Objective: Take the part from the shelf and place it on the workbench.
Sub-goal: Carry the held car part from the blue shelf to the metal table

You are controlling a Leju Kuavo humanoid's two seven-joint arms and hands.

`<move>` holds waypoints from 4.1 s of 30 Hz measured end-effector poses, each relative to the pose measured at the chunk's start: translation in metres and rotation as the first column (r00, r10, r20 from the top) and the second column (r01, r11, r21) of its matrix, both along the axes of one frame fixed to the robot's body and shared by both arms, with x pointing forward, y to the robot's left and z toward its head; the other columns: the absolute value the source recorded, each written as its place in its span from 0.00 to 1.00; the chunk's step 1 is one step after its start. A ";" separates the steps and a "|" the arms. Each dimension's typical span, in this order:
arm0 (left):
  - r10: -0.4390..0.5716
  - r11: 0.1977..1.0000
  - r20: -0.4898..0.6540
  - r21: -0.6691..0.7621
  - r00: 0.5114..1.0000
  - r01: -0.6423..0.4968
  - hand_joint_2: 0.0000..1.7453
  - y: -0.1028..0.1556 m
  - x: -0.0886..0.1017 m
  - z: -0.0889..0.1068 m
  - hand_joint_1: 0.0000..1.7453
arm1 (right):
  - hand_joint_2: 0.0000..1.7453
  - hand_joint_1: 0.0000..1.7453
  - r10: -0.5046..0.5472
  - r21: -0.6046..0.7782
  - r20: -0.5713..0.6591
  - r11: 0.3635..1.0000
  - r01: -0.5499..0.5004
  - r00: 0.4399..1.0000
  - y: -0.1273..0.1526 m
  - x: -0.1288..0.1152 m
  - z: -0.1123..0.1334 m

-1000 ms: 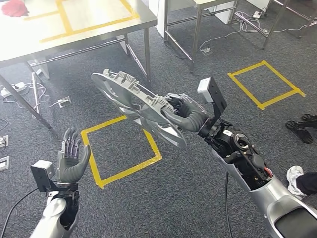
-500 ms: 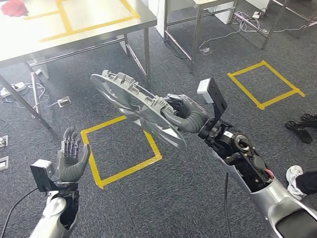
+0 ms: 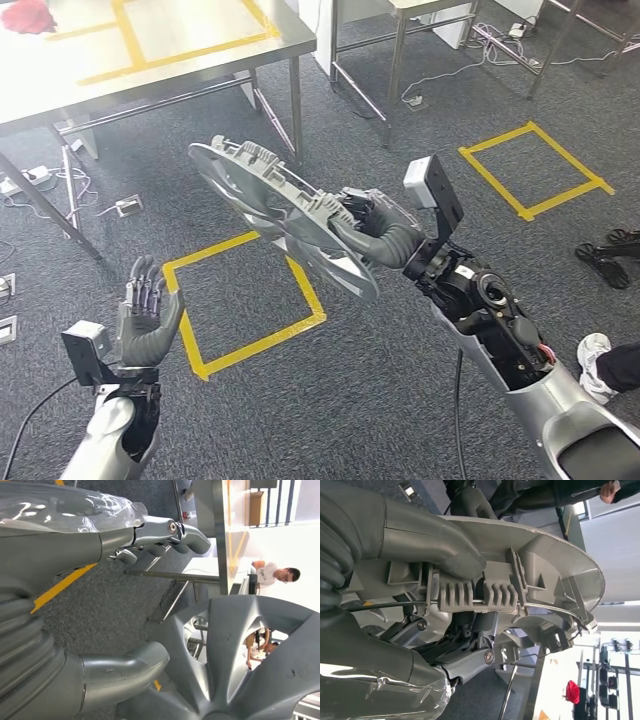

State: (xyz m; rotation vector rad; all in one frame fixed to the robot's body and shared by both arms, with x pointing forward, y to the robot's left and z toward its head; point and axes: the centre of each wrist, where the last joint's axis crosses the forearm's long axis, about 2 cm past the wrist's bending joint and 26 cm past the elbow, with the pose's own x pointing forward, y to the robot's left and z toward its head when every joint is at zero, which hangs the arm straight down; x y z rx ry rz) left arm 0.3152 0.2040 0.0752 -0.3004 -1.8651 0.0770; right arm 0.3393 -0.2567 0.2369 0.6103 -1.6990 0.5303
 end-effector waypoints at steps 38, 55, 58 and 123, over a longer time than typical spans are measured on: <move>-0.014 1.000 0.016 0.000 1.000 0.014 1.00 0.000 0.003 0.003 0.00 | 1.00 1.00 0.015 0.004 0.015 1.000 -0.015 1.000 0.000 0.002 0.002; -0.014 1.000 0.000 0.007 1.000 0.014 1.00 -0.001 0.000 -0.002 0.00 | 1.00 1.00 0.015 0.004 0.009 1.000 -0.015 1.000 0.000 0.001 -0.001; -0.013 1.000 -0.002 0.008 1.000 0.013 1.00 -0.001 0.000 -0.003 0.00 | 1.00 1.00 0.015 0.005 0.008 1.000 -0.015 1.000 0.000 0.001 -0.001; -0.008 1.000 -0.010 0.003 1.000 0.008 1.00 -0.001 -0.001 -0.003 0.00 | 1.00 1.00 0.006 0.005 0.016 1.000 -0.007 1.000 -0.003 0.002 0.003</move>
